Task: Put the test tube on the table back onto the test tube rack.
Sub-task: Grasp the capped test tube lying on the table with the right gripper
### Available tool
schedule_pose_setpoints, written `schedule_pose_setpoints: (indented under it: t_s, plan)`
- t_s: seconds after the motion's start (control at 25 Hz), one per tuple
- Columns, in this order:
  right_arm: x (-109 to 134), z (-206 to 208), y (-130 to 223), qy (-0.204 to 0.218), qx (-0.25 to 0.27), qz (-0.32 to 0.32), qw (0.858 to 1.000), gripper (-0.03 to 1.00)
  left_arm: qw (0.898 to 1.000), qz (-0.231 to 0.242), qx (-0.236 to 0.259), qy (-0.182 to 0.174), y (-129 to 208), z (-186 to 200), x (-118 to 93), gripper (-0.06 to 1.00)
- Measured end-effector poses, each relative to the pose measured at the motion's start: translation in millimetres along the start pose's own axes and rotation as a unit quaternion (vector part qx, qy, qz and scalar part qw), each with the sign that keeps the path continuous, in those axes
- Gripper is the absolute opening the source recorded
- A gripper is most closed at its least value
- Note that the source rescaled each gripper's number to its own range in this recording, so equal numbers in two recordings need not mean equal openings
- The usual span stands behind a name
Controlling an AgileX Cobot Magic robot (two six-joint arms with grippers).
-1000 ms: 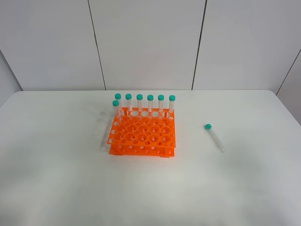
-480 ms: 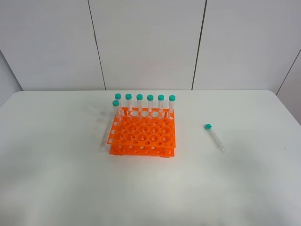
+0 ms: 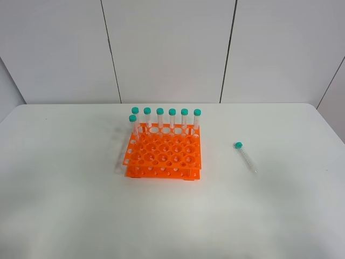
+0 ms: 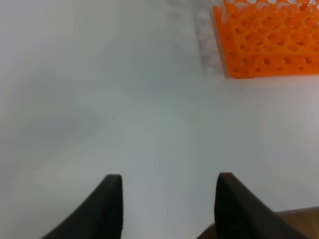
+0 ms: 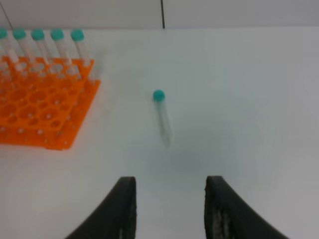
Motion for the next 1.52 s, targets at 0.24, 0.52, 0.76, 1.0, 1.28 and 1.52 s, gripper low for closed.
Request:
schedule_pose_setpoints:
  t_s: [0.24,0.52,0.76,1.0,1.28,1.52]
  plan:
    - [1.9,-12.4,-44.2,0.001,0.028,0.016,0.999,0.66,1.000,0.000,0.001,0.000,1.2,-3.2,0.2,1.00]
    - [10.8,-58.4,-99.9,-0.020,0.093,0.050,0.994,0.67,1.000,0.001,-0.001,0.000,0.8,-4.4,0.3,1.00]
    - [10.2,-123.1,-119.8,-0.024,0.173,0.057,0.983,0.67,1.000,0.001,-0.004,0.000,-0.3,-4.4,0.4,1.00]
    - [7.1,-190.4,-105.0,-0.025,0.250,0.056,0.966,0.67,1.000,-0.002,-0.024,-0.001,-7.5,-4.4,0.6,1.00]
    - [3.1,-239.4,-63.1,-0.027,0.335,0.054,0.940,0.67,1.000,-0.020,-0.019,-0.001,-5.2,-6.6,0.7,1.00]
    - [-0.4,-275.2,-25.6,-0.032,0.391,0.061,0.918,0.67,1.000,-0.019,-0.014,-0.001,-2.8,-8.1,0.8,1.00]
Point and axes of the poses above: a point on each arm's last joint axis where the gripper is mounted, z pointing back along that axis away from the gripper, x along the wrist's bending axis when the last joint is at zero, y = z × x, the point moved 9 cm from there along -z, pointing out along that axis toward the gripper
